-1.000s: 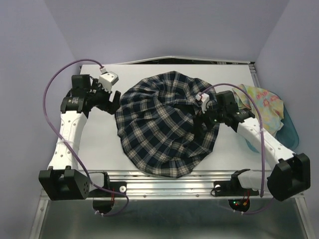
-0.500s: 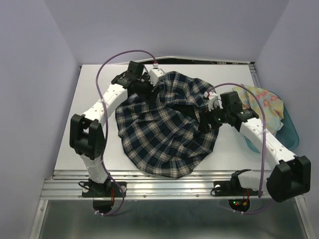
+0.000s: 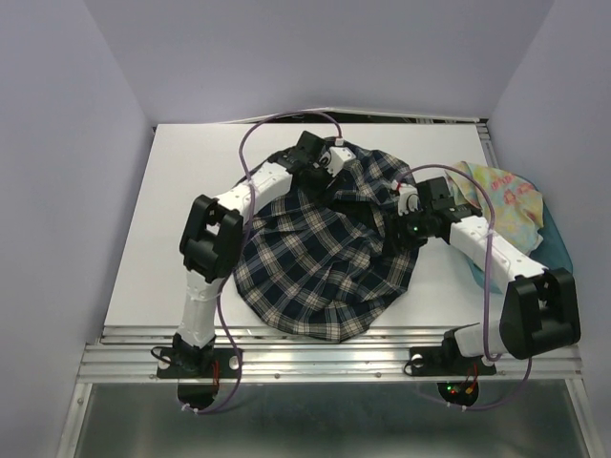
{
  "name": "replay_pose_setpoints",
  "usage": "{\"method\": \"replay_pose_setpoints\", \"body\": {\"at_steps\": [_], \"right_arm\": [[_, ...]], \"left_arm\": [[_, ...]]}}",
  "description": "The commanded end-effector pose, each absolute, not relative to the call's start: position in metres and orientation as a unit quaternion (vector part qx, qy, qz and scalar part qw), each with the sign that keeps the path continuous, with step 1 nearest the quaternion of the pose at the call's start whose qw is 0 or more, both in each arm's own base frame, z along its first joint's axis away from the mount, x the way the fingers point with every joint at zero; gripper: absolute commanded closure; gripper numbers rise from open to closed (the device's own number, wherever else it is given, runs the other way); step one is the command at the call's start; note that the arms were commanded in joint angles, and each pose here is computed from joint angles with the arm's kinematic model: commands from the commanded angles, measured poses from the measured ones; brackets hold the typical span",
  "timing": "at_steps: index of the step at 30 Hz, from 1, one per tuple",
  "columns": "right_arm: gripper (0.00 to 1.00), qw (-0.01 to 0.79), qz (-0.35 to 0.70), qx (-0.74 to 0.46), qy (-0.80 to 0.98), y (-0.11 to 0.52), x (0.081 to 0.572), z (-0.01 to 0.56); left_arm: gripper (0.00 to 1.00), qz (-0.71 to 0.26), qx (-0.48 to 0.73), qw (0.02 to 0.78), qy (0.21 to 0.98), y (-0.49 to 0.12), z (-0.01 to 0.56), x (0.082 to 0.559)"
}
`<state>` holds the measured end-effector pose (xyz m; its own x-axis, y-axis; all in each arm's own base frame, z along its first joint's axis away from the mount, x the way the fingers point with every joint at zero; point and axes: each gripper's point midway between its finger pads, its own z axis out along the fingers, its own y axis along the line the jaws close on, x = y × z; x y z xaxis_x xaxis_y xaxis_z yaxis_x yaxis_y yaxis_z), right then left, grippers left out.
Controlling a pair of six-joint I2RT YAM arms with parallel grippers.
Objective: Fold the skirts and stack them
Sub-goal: Flatten the skirt out
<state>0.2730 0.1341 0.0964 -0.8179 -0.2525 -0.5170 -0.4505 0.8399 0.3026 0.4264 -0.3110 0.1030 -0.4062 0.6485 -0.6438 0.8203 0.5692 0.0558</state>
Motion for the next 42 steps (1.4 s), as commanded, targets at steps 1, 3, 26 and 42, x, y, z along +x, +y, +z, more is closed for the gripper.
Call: {"method": "replay_pose_setpoints", "body": {"at_steps": [1, 3, 26, 42], "right_arm": [[0.44, 0.247, 0.225, -0.193, 0.923, 0.14, 0.276, 0.095], [0.51, 0.246, 0.225, -0.195, 0.923, 0.14, 0.277, 0.094], [0.99, 0.288, 0.15, -0.3, 0.897, 0.12, 0.295, 0.112], [0.99, 0.407, -0.135, -0.514, 0.743, 0.054, 0.357, 0.219]], "left_arm": [[0.27, -0.135, 0.437, 0.382, 0.803, -0.337, 0.141, 0.445], [0.27, -0.129, 0.445, 0.378, 0.802, -0.346, 0.13, 0.444], [0.6, -0.051, 0.42, 0.438, 0.793, -0.345, 0.16, 0.492], [1.0, -0.009, 0.49, 0.407, 0.77, -0.219, 0.335, 0.385]]}}
